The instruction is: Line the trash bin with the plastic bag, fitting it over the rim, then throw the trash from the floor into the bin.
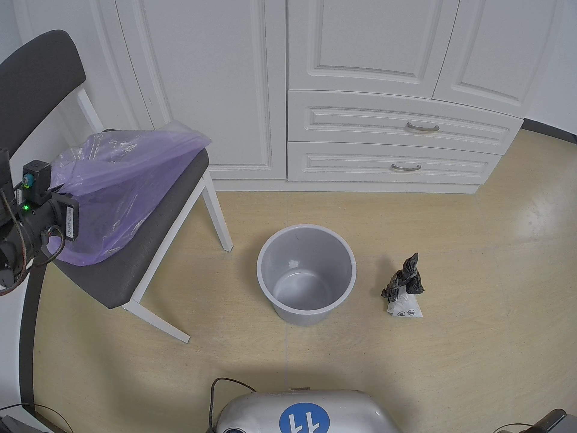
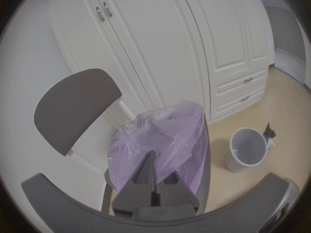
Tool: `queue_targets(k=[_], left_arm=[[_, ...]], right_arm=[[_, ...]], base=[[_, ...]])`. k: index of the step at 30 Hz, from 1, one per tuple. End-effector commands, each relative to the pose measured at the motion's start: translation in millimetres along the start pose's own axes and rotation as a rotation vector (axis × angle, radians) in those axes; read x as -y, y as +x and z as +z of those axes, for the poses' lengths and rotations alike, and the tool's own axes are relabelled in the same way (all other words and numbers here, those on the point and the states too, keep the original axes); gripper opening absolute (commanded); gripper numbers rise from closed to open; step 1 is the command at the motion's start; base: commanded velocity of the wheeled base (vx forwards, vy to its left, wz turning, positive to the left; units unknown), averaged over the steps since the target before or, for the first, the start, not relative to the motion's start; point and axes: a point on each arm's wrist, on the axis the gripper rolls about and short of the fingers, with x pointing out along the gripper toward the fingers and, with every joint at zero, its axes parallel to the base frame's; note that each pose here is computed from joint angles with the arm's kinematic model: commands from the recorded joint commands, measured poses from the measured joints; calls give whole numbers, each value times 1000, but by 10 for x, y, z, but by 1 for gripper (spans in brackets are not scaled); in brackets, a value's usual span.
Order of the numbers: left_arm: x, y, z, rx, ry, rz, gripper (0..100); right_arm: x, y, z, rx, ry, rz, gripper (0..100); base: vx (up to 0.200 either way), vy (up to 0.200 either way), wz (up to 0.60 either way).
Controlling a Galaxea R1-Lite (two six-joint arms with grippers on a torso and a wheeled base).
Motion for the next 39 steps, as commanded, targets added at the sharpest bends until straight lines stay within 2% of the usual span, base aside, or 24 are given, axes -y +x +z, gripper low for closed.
queue_targets(k=[1,5,7,12,14,18,20,21,27,30,33,36,39], left_arm=[[-40,-338,16,91,-87,-59,0],[73,-470,69,135,-175,-151,0],[164,-572,90,160,-227,-230,0],[296,-687,148,184,-345,-368,0],[369,-726,241,222,-419,-434,0],[496,-829,396,313,-500,-550,0],[528,-841,412,319,-508,-571,0],[595,-851,451,322,-530,-610,0],[790,-788,672,342,-692,-693,0],[867,-710,731,358,-753,-686,0],[904,-672,744,370,-766,-669,0],[957,-615,784,418,-803,-643,0],[972,-617,799,439,-815,-646,0]], right_arm=[[0,199,162,4,-9,68,100],[-91,219,42,-19,21,167,100],[-152,253,22,-24,49,242,100],[-336,436,64,-11,150,384,100],[-512,544,63,-15,219,474,100],[-831,674,-4,-74,271,528,100],[-906,697,-31,-92,274,529,100],[-1067,754,-89,-128,280,528,100],[-1486,825,-300,-209,270,575,100],[-1662,842,-429,-261,257,607,100],[-1734,843,-489,-286,243,620,100],[-1909,812,-639,-351,185,664,100],[-1958,736,-722,-380,147,697,100]], base=[[0,0,0],[0,0,0],[0,0,0],[0,0,0],[0,0,0],[0,0,0],[0,0,0],[0,0,0],[0,0,0],[0,0,0],[0,0,0],[0,0,0],[0,0,0]])
